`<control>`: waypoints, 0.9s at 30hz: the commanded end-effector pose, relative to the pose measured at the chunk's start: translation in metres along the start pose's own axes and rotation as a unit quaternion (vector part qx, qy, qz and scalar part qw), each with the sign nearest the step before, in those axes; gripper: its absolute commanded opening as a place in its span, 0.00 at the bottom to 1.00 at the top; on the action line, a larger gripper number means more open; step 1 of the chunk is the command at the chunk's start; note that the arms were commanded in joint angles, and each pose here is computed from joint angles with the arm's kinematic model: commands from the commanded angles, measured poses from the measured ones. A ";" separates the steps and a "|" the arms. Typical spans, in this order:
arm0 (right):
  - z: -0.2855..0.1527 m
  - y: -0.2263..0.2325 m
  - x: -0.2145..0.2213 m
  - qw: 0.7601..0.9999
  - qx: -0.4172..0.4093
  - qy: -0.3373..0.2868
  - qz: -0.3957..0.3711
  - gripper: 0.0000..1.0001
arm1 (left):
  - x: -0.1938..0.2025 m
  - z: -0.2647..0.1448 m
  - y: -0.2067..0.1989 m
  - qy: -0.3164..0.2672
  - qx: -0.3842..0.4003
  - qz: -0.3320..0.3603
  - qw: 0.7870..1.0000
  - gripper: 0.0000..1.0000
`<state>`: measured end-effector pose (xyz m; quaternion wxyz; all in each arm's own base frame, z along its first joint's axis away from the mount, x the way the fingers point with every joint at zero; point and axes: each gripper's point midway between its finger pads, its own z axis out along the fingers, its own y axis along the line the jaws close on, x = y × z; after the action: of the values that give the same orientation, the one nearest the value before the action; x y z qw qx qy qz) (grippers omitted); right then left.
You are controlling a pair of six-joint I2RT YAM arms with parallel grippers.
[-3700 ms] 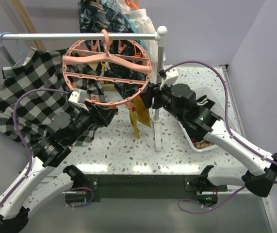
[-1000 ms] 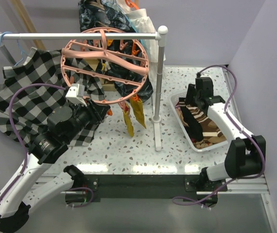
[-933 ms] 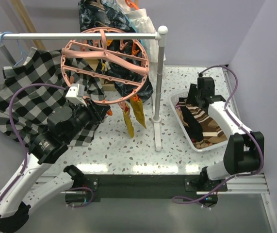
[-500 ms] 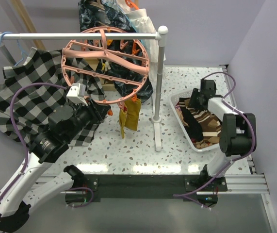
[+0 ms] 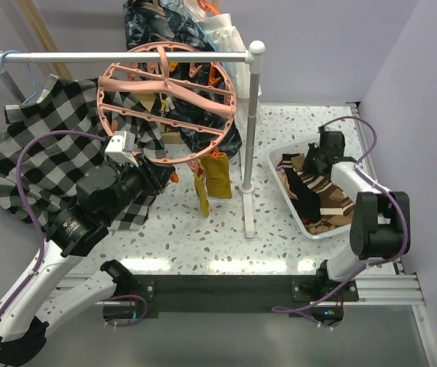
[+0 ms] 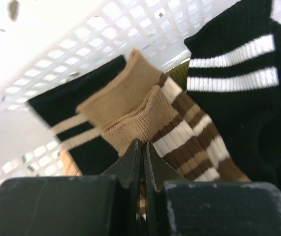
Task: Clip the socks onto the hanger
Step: Pick up the sock from the bin.
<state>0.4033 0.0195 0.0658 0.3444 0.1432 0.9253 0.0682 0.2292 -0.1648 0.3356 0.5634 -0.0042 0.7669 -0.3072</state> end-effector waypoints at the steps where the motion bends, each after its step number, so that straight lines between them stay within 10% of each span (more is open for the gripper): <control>1: -0.042 0.014 -0.028 0.998 -0.031 -0.059 0.006 0.00 | -0.016 -0.004 -0.011 -0.021 0.016 -0.014 1.000 0.00; 13: -0.134 0.050 -0.076 0.978 -0.119 -0.170 0.024 0.00 | -0.020 -0.005 -0.014 -0.026 0.021 -0.018 0.999 0.00; 27: -0.297 0.148 -0.082 0.881 -0.353 -0.301 -0.094 0.00 | -0.022 -0.005 -0.017 -0.025 0.025 -0.020 0.999 0.00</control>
<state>0.3259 0.0925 0.3231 0.6047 0.0237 0.7559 0.2497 0.2283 -0.1665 0.3364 0.5593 -0.0082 0.7670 -0.3144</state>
